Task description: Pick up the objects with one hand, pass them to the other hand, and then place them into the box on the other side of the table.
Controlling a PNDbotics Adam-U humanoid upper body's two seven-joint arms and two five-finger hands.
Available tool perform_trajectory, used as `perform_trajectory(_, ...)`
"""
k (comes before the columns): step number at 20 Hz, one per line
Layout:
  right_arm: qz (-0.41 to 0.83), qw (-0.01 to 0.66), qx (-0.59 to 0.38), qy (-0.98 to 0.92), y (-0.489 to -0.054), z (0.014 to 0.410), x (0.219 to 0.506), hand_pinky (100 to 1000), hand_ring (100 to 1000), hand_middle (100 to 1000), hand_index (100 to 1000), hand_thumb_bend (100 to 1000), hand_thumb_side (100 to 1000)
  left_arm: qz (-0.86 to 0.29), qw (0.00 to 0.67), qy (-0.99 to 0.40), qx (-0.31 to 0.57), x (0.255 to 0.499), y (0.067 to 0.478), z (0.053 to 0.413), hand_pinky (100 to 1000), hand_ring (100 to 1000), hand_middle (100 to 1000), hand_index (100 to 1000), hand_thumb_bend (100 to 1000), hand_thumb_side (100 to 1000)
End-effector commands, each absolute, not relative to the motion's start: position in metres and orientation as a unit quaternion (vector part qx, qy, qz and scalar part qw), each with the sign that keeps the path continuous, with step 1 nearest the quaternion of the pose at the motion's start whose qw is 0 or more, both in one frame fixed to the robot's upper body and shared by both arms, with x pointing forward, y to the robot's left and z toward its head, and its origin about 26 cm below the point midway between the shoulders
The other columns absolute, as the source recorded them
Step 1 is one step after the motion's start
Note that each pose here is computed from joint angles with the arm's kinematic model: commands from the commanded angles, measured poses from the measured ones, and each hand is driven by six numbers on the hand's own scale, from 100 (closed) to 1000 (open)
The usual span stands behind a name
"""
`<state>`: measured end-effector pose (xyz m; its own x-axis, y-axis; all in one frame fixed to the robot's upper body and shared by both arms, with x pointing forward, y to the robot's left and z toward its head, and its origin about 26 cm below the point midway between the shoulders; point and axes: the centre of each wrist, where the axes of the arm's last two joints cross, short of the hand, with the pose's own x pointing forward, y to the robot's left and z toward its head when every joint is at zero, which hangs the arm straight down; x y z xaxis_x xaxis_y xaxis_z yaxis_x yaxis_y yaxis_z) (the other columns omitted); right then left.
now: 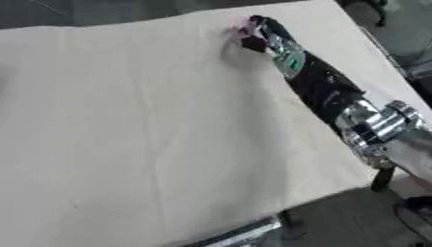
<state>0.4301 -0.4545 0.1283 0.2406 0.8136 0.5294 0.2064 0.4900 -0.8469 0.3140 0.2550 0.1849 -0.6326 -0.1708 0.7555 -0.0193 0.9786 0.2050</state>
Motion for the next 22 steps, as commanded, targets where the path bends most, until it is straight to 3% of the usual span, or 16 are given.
perform_trajectory(1,0.247,0.641,-0.441,-0.577,-0.459,0.142,0.43,847,875,843,928,501,631,-0.09,0.418,-0.903,0.051,0.313,0.255,0.19,693,708,700,807,491,689)
perform_trajectory(5,0.263,0.637,-0.436,-0.578,-0.459,0.145,0.43,841,859,816,917,512,497,-0.089,0.42,-0.902,0.05,0.313,0.255,0.189,693,708,700,807,490,690)
perform_trajectory(8,0.272,0.636,-0.437,-0.575,-0.46,0.145,0.43,836,848,796,907,466,420,-0.088,0.42,-0.902,0.05,0.313,0.255,0.189,693,708,700,807,489,690)
perform_trajectory(16,0.229,0.597,-0.493,-0.59,-0.458,0.146,0.43,764,722,598,696,376,326,-0.087,0.424,-0.9,0.05,0.313,0.255,0.187,689,708,698,807,482,695)
perform_trajectory(22,0.179,0.558,-0.533,-0.61,-0.448,0.139,0.432,714,648,524,608,330,307,-0.085,0.429,-0.898,0.05,0.313,0.255,0.186,687,708,697,807,477,699)
